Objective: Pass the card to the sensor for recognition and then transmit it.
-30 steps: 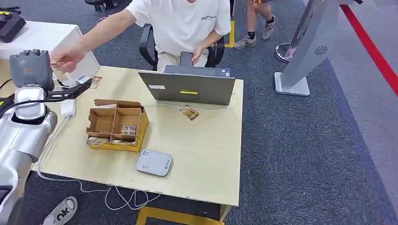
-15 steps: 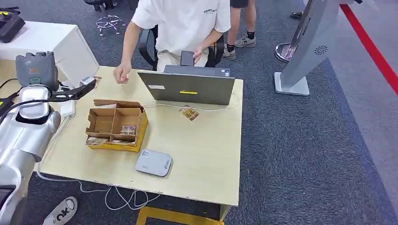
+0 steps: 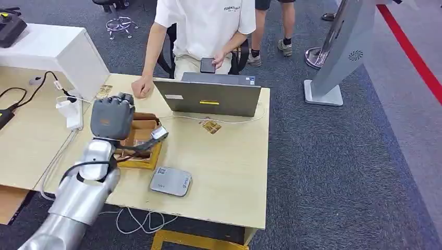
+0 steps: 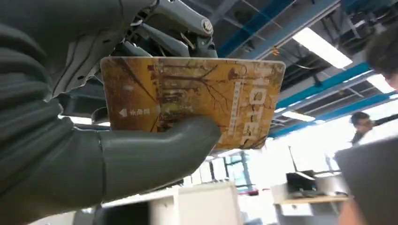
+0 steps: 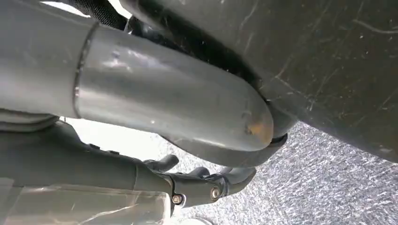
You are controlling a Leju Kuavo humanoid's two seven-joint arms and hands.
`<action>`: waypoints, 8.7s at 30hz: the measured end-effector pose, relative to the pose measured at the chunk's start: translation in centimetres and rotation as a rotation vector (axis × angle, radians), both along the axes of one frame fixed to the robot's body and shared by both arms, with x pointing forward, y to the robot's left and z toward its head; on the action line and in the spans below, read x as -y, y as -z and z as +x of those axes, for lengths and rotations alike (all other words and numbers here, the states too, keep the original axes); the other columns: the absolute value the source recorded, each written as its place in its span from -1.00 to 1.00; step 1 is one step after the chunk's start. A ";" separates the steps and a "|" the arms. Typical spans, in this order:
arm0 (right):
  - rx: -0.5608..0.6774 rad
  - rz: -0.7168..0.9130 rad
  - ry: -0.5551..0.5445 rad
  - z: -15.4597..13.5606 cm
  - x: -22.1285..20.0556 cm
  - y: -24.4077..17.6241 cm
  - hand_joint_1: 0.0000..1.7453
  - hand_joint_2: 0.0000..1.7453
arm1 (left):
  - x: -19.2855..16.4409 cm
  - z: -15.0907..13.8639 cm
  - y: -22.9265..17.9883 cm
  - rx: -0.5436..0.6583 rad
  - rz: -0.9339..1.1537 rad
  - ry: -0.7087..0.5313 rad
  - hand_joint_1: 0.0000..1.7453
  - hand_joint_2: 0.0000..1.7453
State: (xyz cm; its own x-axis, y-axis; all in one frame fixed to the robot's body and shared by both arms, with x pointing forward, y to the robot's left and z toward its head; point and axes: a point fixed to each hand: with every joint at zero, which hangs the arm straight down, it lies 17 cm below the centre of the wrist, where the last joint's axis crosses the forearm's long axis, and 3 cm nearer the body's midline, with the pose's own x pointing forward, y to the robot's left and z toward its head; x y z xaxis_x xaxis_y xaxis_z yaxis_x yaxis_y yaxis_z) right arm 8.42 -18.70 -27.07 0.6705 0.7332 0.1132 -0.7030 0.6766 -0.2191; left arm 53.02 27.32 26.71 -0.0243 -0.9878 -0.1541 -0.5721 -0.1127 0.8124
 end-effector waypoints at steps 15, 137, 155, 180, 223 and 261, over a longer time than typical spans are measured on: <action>-0.009 -0.007 0.011 -0.2 0.2 0.0 -1.00 -1.00 | 8.1 -4.3 12.0 -0.361 -0.030 0.042 1.00 1.00; 0.005 0.009 -0.008 -0.1 -0.3 0.0 -1.00 -1.00 | -9.2 6.9 -11.3 0.174 0.316 -0.204 -1.00 1.00; -0.047 0.030 0.156 -0.9 -1.0 -0.1 -1.00 -1.00 | 8.0 -9.5 4.7 -0.076 0.125 0.177 -1.00 1.00; -0.048 0.003 0.168 -0.9 -0.5 0.0 -1.00 -1.00 | -3.2 -5.0 12.0 -0.398 0.067 -0.174 -1.00 1.00; -0.021 0.008 0.111 -0.6 -0.7 -0.1 -1.00 -1.00 | -8.1 -4.5 12.1 -0.273 -0.003 -0.240 -1.00 1.00; -0.014 0.008 0.089 -0.5 -0.8 -0.1 -1.00 -1.00 | -5.3 -4.6 13.8 -0.288 0.103 -0.111 -1.00 1.00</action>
